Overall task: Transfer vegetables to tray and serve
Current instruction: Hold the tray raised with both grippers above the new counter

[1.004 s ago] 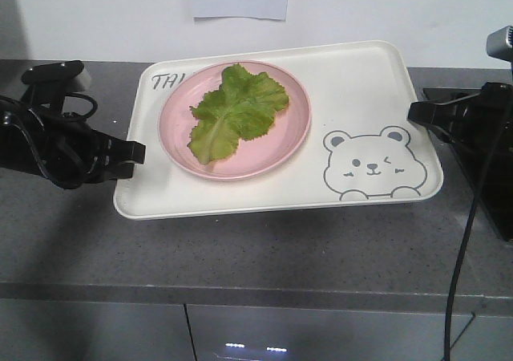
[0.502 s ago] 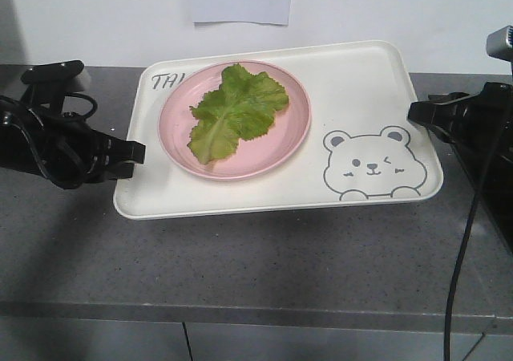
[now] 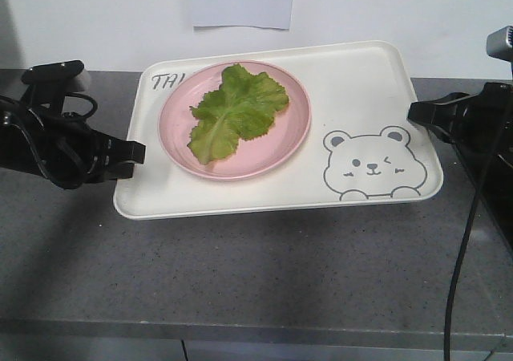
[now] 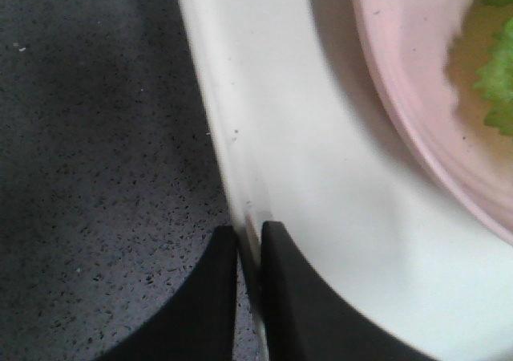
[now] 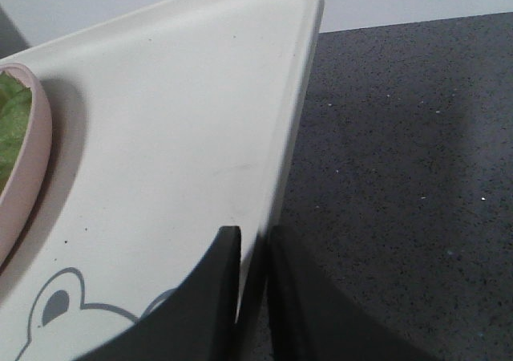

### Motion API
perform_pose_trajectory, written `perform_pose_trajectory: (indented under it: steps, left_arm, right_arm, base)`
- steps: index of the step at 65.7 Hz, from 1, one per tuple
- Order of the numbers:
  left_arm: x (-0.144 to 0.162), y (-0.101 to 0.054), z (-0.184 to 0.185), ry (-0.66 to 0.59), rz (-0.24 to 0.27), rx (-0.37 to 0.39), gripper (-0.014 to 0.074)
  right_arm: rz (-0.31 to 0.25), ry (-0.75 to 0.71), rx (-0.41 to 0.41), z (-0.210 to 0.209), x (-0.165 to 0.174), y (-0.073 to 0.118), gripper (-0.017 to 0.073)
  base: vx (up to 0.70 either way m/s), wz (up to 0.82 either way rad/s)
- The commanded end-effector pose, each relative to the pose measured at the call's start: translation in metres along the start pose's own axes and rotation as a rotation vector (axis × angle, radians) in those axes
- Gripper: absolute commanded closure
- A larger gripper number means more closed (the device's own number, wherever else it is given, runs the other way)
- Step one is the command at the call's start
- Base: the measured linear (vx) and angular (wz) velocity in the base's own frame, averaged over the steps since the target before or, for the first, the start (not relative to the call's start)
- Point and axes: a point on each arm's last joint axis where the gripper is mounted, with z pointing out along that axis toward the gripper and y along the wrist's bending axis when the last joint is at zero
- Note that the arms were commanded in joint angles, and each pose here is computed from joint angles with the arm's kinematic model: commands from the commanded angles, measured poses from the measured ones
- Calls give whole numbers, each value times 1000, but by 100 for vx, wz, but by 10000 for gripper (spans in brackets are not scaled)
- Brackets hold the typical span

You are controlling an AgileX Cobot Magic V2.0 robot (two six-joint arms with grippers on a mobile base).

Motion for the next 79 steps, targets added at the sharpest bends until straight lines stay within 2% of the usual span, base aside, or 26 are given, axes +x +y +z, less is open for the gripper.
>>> perform_pose_trajectory:
  steps: [1,79]
  left_arm:
    - [-11,-18,-20,-107,18,71,599]
    - [-11,-18,-20,-107,18,71,599]
  right_arm:
    - [-30,-37,-82,-11,-13,17,482]
    - [-30,-37,-82,-11,-13,17,482]
  base:
    - [4,0]
    - [4,1]
